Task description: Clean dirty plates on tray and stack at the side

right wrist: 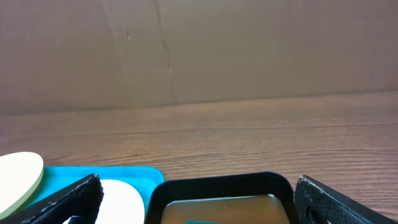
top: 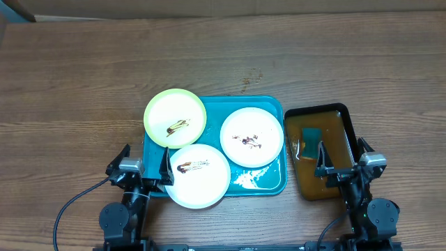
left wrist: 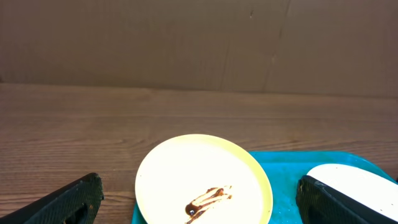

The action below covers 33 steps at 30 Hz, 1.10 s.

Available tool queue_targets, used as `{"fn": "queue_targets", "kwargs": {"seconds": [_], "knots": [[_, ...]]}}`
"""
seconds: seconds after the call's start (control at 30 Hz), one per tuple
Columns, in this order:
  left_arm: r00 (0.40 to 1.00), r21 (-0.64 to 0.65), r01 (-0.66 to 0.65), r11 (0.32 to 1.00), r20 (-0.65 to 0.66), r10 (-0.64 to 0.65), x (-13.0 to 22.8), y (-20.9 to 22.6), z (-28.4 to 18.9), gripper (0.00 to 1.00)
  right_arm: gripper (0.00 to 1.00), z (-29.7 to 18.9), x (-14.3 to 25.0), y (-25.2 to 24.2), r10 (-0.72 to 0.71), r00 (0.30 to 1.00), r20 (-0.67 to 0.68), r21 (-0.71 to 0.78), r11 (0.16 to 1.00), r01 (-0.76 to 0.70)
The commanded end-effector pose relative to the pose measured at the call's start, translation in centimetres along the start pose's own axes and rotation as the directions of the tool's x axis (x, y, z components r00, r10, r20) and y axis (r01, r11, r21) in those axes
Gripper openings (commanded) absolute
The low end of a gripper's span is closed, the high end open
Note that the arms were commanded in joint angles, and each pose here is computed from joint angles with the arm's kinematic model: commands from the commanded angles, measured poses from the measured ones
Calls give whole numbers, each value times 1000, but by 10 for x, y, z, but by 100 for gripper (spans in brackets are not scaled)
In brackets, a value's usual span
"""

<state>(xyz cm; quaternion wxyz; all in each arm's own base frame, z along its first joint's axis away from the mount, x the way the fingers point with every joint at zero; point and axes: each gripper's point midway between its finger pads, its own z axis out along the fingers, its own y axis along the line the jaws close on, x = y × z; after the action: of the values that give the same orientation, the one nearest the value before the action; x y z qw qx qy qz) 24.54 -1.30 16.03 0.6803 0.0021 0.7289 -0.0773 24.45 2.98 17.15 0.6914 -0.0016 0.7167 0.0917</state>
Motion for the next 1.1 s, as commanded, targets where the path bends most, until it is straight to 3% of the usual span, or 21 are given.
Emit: {"fn": "queue_targets", "kwargs": {"seconds": [0.0,0.9,1.07], "knots": [[1000,18,-17,1000,4,17,0,-4,0,100,100,0,1,-1,-3,1000,5,2,1000,3],[1000,24,-16,1000,5,16,0,-5,0,100,100,0,1,-2,-4,1000,6,9,1000,4],[996,28,86,996,0,-86,0,-5,0,100,100,0,1,-2,-3,1000,6,8,1000,3]]}}
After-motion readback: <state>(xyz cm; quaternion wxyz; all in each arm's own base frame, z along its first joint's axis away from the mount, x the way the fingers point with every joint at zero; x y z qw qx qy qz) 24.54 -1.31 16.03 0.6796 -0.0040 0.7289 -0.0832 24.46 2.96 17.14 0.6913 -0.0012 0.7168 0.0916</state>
